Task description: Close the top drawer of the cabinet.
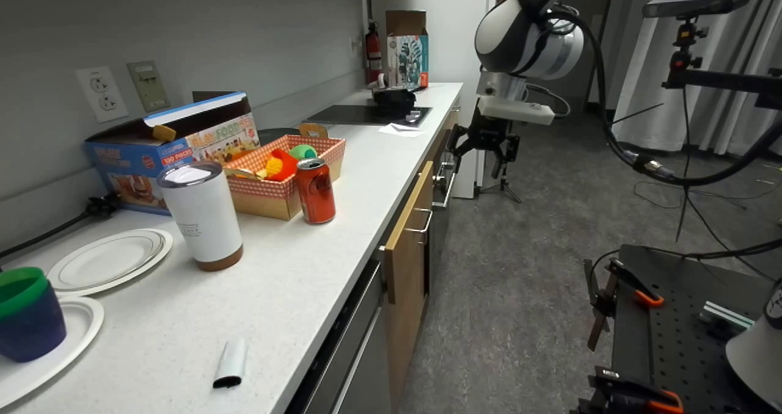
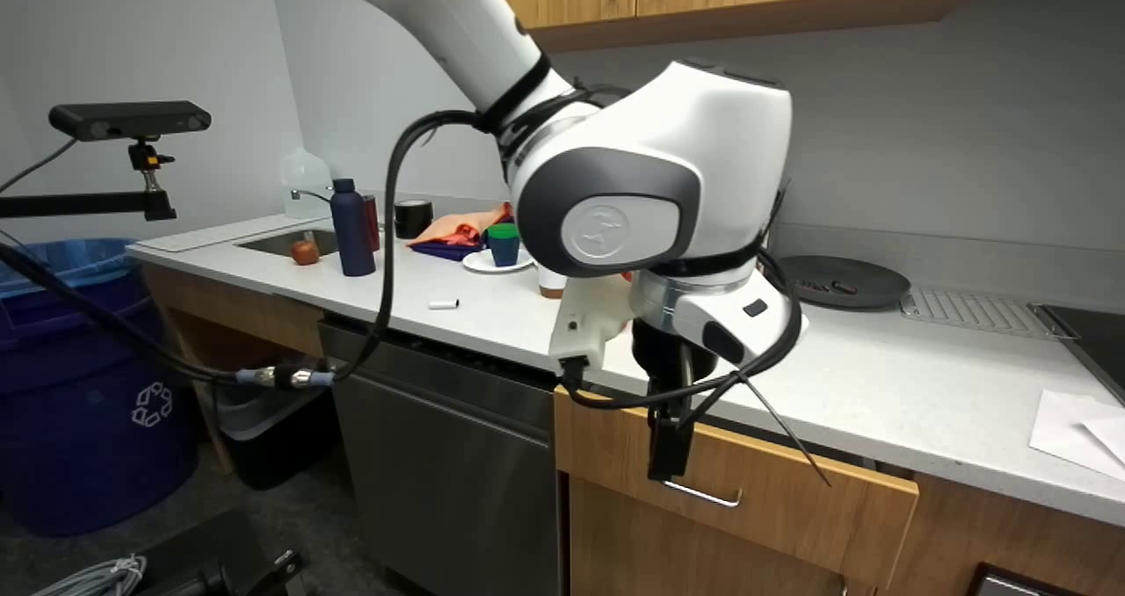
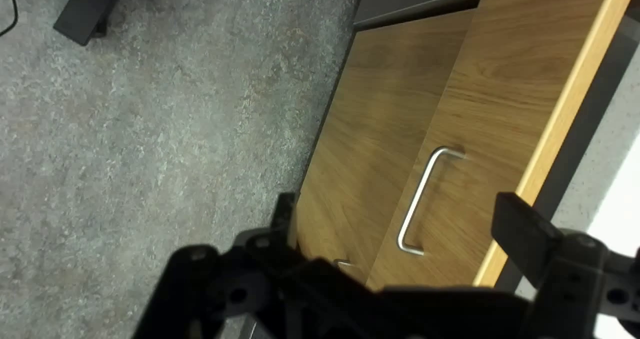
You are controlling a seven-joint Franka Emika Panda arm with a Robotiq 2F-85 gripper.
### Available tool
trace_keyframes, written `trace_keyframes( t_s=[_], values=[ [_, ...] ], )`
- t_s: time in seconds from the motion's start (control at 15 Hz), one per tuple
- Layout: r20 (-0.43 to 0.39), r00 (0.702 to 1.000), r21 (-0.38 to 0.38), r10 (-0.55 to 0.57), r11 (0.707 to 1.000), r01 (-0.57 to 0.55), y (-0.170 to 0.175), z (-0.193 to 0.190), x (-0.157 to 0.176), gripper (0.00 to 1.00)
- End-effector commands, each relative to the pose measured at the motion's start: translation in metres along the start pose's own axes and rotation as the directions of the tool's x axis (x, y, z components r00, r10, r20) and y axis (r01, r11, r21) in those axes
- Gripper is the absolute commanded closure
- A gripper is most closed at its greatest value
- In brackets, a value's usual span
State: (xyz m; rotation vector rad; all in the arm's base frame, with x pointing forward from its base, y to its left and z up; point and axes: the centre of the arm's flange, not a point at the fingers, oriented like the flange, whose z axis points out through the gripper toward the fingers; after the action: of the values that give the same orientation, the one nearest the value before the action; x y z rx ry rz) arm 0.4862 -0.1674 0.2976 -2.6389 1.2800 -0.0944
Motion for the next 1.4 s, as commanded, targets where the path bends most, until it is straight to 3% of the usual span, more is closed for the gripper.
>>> trace_keyframes(
  t_s=[0.0, 0.4, 0.47, 0.53, 1.33],
  values=[
    [-0.119, 0.991, 0.008, -0.068, 0.998, 0.069, 0.014, -0.039, -0.057, 0.0],
    [-0.248, 0.963, 0.058, -0.102, 0.991, 0.12, 0.037, -0.078, -0.093, 0.0],
    [-0.251, 0.963, 0.069, -0.096, 0.991, 0.117, 0.048, -0.083, -0.098, 0.0],
    [-0.213, 0.971, 0.047, -0.103, 0.992, 0.116, 0.027, -0.064, -0.074, 0.0],
    [-0.224, 0.97, 0.064, -0.095, 0.992, 0.111, 0.04, -0.072, -0.089, 0.0]
  ],
)
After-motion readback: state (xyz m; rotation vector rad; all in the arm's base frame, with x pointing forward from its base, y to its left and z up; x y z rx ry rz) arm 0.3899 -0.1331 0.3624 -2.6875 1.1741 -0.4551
